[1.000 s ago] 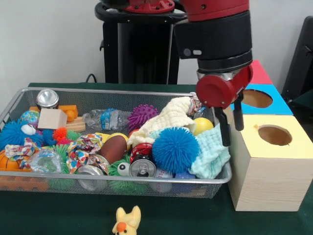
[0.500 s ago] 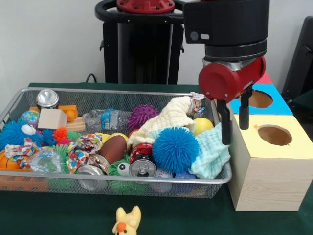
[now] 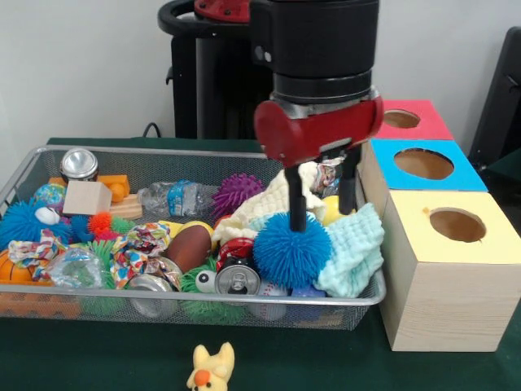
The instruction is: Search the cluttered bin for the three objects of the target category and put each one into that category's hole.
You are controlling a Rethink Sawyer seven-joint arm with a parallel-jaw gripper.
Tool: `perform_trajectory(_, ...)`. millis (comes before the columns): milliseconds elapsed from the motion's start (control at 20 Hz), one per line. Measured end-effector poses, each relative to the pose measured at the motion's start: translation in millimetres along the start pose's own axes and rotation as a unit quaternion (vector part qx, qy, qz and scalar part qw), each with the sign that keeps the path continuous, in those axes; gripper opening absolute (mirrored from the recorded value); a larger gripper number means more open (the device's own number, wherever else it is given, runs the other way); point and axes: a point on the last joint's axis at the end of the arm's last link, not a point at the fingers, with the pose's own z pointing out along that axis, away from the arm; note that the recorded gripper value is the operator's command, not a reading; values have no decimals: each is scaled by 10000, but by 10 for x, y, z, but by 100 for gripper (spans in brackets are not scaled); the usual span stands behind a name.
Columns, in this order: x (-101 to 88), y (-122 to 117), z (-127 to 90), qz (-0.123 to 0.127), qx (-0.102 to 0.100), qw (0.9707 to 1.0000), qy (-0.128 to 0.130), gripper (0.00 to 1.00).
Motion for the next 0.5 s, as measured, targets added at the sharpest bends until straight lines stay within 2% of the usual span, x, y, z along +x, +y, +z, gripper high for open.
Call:
perform_trajectory(150, 201, -75, 58, 491, 48, 9987, 113, 100)
perform_trajectory(250, 346, -108, 115, 815, 126, 9965, 143, 100)
perform_trajectory(300, 389, -113, 132, 899, 170, 9957, 126, 100)
perform_trajectory(350, 424, -116, 146, 965, 226, 9950, 83, 100)
perform_trajectory(500, 477, -103, 137, 1050, 562, 9923, -333, 100)
